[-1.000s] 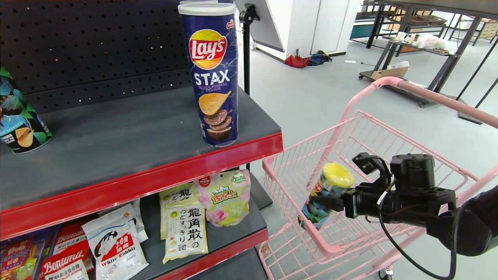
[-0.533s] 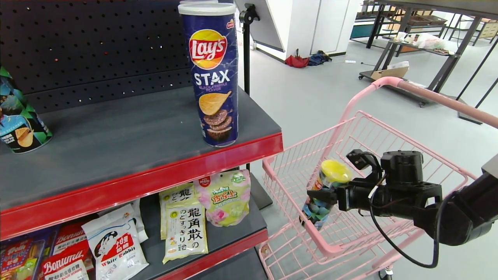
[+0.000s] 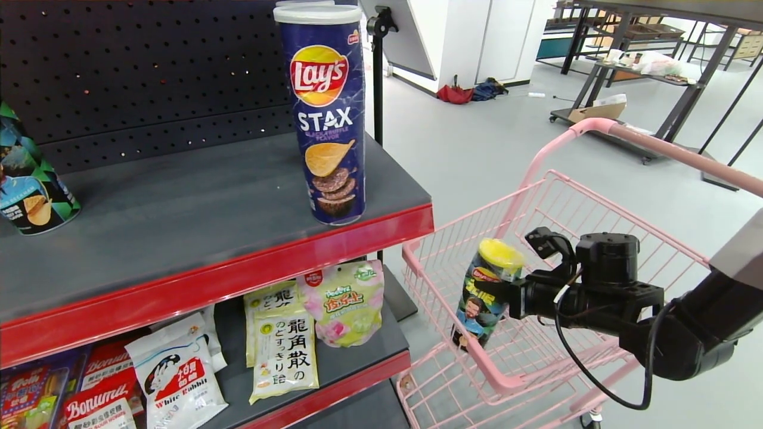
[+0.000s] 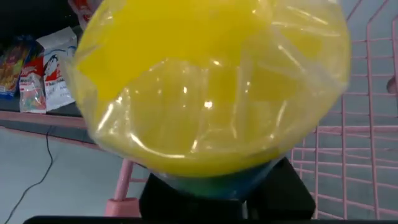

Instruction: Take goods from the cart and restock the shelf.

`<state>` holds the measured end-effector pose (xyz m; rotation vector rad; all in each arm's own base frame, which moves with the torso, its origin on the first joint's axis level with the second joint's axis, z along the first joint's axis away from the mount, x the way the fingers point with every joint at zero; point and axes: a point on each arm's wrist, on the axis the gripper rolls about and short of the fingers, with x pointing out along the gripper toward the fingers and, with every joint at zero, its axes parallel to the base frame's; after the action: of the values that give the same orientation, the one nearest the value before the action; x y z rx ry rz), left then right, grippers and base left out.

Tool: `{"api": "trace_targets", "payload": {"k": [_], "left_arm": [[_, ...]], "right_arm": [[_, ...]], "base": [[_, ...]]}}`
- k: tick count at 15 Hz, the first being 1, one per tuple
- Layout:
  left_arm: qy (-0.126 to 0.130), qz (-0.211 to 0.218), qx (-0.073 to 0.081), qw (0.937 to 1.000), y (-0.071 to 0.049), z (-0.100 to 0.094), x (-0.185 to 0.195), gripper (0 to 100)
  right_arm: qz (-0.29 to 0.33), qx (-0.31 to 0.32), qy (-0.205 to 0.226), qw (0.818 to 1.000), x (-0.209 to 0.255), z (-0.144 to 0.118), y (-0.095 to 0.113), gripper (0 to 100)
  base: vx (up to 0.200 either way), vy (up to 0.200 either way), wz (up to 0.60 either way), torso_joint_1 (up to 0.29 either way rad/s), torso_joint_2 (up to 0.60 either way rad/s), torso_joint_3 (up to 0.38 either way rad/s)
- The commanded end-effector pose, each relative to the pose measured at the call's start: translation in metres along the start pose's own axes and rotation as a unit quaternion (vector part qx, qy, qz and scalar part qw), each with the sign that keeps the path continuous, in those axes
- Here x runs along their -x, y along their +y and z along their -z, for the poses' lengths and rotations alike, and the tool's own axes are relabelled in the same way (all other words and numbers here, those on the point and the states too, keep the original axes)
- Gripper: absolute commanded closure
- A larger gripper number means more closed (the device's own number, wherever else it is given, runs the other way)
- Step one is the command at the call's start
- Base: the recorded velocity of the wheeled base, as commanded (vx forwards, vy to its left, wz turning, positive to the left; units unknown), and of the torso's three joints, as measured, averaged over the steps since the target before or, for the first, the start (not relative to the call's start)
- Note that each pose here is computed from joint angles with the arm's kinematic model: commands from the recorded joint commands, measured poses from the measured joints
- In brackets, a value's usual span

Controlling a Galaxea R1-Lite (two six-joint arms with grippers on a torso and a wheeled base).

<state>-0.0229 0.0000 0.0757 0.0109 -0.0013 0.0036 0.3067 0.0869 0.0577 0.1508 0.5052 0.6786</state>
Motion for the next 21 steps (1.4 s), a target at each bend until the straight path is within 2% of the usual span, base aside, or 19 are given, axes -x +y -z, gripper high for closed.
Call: {"api": "trace_targets", "payload": {"k": [1,4,6,9,10,11,13,15,16,17,18,21], "left_arm": [[0.000,0.000,0.000,1.0000,0.000,0.000,0.000,0],[0.001,0.000,0.000,1.0000,0.000,0.000,0.000,0],[0.001,0.000,0.000,1.0000,0.000,0.000,0.000,0],[0.001,0.000,0.000,1.0000,0.000,0.000,0.000,0],[0.001,0.000,0.000,1.0000,0.000,0.000,0.000,0],[0.001,0.000,0.000,1.0000,0.000,0.000,0.000,0],[0.001,0.000,0.000,1.0000,0.000,0.000,0.000,0],[0.001,0.000,0.000,1.0000,0.000,0.000,0.000,0],[0.001,0.001,0.000,1.0000,0.000,0.000,0.000,0],[0.001,0.000,0.000,1.0000,0.000,0.000,0.000,0],[0.001,0.001,0.000,1.0000,0.000,0.000,0.000,0],[0.001,0.001,-0.001,1.0000,0.000,0.000,0.000,0]], "right_arm": [[0.000,-0.007,0.016,1.000,-0.003,0.008,0.000,100],[0.001,0.011,-0.017,1.000,0.006,-0.012,0.005,100],[0.004,0.041,-0.079,0.996,0.024,-0.056,0.017,100],[0.026,0.075,-0.120,0.990,0.076,-0.119,0.046,100],[0.031,0.082,-0.129,0.988,0.087,-0.128,0.050,100],[0.049,0.100,-0.146,0.983,0.117,-0.148,0.058,100],[0.095,0.120,-0.173,0.973,0.165,-0.165,0.067,100],[0.140,0.112,-0.184,0.966,0.212,-0.162,0.083,100],[0.197,0.102,-0.189,0.956,0.237,-0.155,0.092,100],[0.220,0.101,-0.191,0.951,0.246,-0.152,0.094,100],[0.268,0.098,-0.179,0.941,0.281,-0.131,0.115,100],[0.325,0.082,-0.195,0.922,0.318,-0.083,0.140,100]], "base": [[0.000,0.000,0.00,0.000,0.00,0.000],[0.000,0.000,0.00,0.000,0.00,0.000],[0.000,0.000,0.00,0.000,0.00,0.000],[0.000,0.000,0.00,0.000,0.00,0.000],[0.000,0.000,0.00,0.000,0.00,0.000],[0.000,0.000,0.00,0.000,0.00,0.000],[0.000,0.000,0.00,0.000,0.00,0.000],[0.000,0.000,0.00,0.000,0.00,0.000],[0.000,0.000,0.00,0.000,0.00,0.000],[0.000,0.000,0.00,0.000,0.00,0.000],[0.000,0.000,0.00,0.000,0.00,0.000],[0.000,0.000,0.00,0.000,0.00,0.000]]}}
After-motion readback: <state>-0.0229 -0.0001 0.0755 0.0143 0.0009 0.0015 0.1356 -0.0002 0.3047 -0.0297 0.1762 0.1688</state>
